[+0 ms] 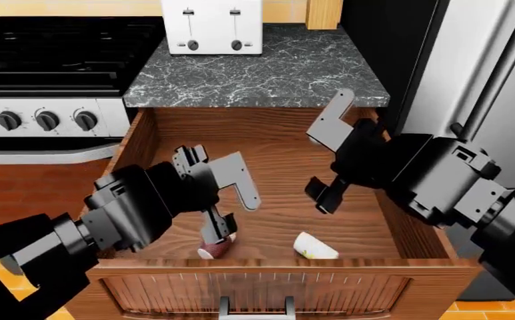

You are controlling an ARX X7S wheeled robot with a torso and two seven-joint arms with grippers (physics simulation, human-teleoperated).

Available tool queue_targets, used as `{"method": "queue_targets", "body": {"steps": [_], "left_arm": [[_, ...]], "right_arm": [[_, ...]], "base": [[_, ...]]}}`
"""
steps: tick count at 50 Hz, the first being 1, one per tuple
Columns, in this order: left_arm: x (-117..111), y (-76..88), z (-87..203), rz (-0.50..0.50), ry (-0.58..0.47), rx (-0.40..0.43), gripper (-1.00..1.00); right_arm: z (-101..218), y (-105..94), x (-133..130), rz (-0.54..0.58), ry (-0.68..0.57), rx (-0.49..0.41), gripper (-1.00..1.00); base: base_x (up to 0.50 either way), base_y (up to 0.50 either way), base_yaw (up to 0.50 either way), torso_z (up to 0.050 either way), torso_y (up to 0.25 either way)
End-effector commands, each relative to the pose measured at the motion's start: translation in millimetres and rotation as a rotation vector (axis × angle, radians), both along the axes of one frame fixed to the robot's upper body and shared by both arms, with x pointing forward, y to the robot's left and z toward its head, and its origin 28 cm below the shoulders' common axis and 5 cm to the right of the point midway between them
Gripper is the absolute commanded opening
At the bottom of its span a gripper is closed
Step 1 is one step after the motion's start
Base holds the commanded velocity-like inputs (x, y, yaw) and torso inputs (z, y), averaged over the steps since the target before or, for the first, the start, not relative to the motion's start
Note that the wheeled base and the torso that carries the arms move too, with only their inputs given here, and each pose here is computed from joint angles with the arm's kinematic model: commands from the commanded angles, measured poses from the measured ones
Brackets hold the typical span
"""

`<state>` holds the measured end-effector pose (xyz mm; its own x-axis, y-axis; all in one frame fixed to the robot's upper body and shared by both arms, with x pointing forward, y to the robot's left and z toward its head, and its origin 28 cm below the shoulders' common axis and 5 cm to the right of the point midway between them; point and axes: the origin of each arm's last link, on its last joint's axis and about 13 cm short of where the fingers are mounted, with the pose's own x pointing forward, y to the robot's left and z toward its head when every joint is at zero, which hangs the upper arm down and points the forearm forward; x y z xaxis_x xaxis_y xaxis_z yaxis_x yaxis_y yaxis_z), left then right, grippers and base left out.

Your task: Pick and place the shaker into the drawer. Then close the cabinet.

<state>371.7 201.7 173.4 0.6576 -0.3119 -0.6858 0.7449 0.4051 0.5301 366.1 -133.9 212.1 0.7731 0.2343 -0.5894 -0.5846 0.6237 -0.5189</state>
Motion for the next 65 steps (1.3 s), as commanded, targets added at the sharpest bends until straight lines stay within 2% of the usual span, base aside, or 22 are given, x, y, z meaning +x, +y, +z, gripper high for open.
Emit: {"method": "queue_targets", "body": {"steps": [1, 9, 19, 38, 46, 54, 65], "left_arm": [[3, 2.5, 20, 0.032, -0.063, -0.051, 1.0], [0, 6.5, 50, 0.045, -0.13, -0.098, 1.0], [-5, 15.1, 91, 0.081, -0.233, -0.208, 1.0], [-24, 34.2, 154, 0.174, -0.472, -0.494, 1.0], [-40, 44.0, 163, 0.229, -0.556, -0.617, 1.0], [-55, 57.9, 163, 0.335, -0.66, -0.758, 1.0], [-66, 70.7, 153, 0.464, -0.75, -0.852, 1.0]], "right_arm": [[6, -1.9, -1, -0.011, -0.023, 0.002, 1.0], [21, -2.8, -5, -0.017, -0.057, 0.02, 1.0], [50, -5.5, -14, -0.027, -0.135, 0.086, 1.0], [110, -20.2, -44, -0.086, -0.399, 0.25, 1.0], [123, -26.5, -62, -0.141, -0.531, 0.358, 1.0], [126, -28.8, -84, -0.189, -0.631, 0.467, 1.0], [119, -38.5, -103, -0.284, -0.732, 0.559, 1.0]], "base": [[0.0, 0.0, 0.0, 0.0, 0.0], [0.0, 0.0, 0.0, 0.0, 0.001], [0.0, 0.0, 0.0, 0.0, 0.0], [0.0, 0.0, 0.0, 0.0, 0.0], [0.0, 0.0, 0.0, 0.0, 0.0], [0.0, 0.0, 0.0, 0.0, 0.0], [0.0, 0.0, 0.0, 0.0, 0.0]]}}
